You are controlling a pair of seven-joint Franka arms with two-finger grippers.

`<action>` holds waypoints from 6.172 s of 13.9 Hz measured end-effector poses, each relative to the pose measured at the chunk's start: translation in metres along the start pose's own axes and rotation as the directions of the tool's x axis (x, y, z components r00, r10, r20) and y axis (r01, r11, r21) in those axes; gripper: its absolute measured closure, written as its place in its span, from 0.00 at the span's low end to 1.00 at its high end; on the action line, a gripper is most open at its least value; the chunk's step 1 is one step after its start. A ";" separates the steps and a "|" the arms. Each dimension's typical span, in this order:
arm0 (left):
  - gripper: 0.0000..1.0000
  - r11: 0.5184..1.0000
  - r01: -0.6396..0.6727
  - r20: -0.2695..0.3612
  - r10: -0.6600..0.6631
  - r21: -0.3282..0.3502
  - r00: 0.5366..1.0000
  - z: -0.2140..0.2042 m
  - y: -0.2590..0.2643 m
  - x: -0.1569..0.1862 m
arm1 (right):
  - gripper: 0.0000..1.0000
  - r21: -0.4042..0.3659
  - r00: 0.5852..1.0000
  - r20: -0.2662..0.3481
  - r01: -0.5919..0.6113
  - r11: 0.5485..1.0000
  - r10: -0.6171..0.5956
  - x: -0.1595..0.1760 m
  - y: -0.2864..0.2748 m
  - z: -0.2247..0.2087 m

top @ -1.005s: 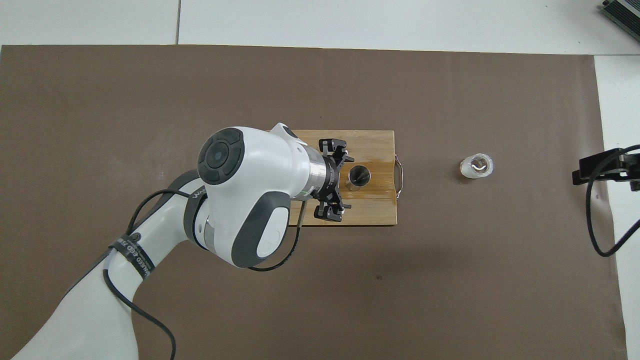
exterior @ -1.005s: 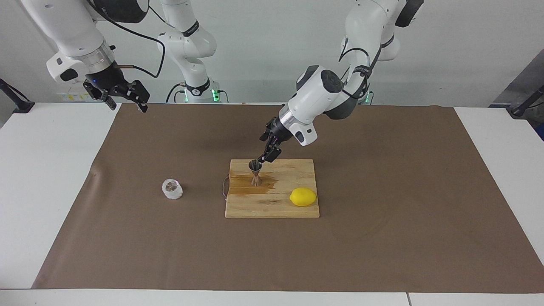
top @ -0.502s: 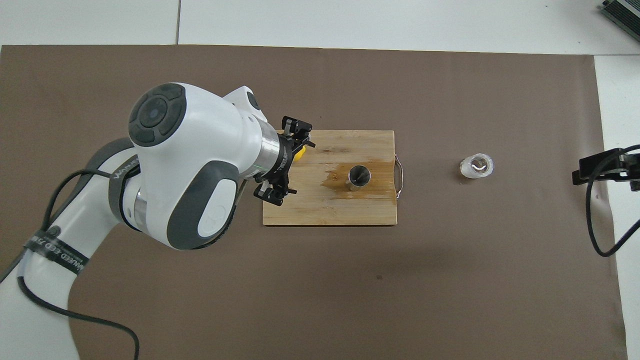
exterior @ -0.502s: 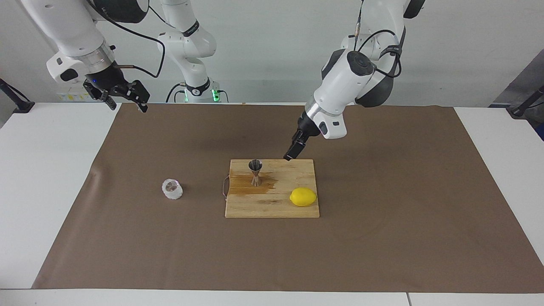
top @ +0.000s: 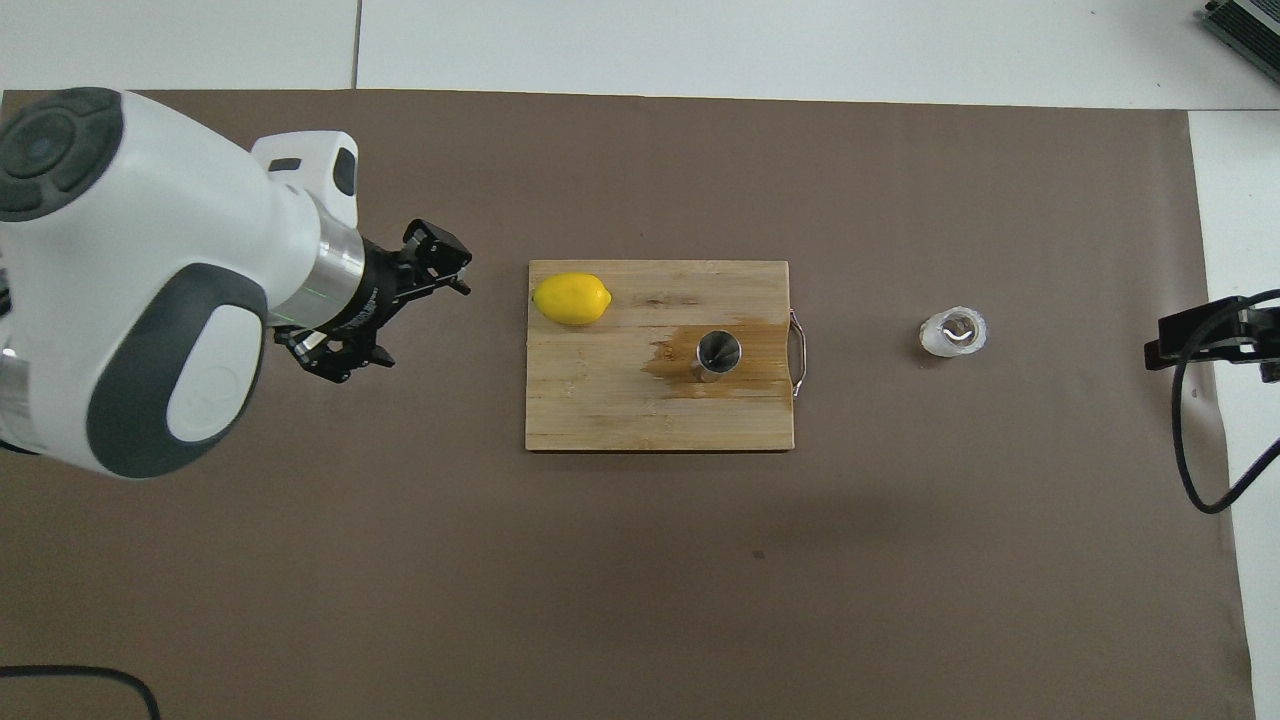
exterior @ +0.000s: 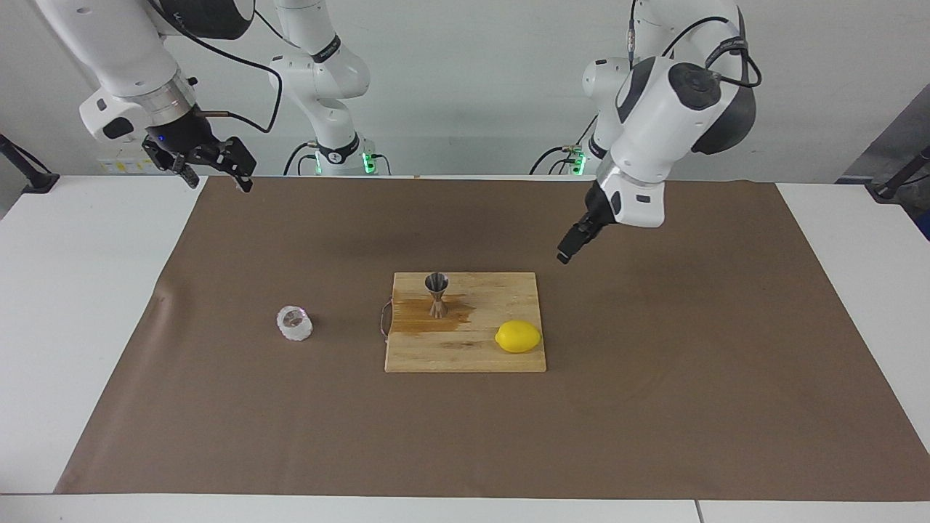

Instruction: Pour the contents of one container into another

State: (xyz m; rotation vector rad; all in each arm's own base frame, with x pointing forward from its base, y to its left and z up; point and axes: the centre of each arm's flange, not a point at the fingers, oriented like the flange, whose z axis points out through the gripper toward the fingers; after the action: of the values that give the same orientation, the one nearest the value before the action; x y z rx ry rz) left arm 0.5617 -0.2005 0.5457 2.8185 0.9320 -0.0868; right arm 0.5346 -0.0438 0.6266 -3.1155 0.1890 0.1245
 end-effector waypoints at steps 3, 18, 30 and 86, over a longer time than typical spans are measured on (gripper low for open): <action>0.00 0.994 -0.109 -0.033 0.110 0.023 0.993 -0.032 -0.046 0.039 | 0.00 0.000 1.000 0.000 0.000 1.000 0.000 0.000 0.000 0.000; 0.00 0.737 -0.652 0.004 0.662 0.176 0.749 -0.113 -0.117 0.072 | 0.00 -0.083 0.560 -0.065 0.822 0.564 -0.826 0.008 0.010 0.026; 0.00 0.764 -0.621 -0.006 0.631 0.178 0.775 -0.113 -0.122 0.069 | 0.00 -0.057 -0.046 -0.204 0.998 -0.035 -0.978 0.060 0.043 0.214; 0.00 0.771 -0.611 -0.001 0.621 0.179 0.784 -0.109 -0.124 0.067 | 0.50 -0.118 -0.044 -0.191 0.993 -0.021 -0.981 0.041 -0.249 0.217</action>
State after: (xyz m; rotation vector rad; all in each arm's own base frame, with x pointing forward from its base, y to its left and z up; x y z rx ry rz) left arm 0.5413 -0.0436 0.6277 3.1395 -0.0483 0.0084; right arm 0.5886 0.2033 0.4100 -2.2347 -2.0279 -0.2720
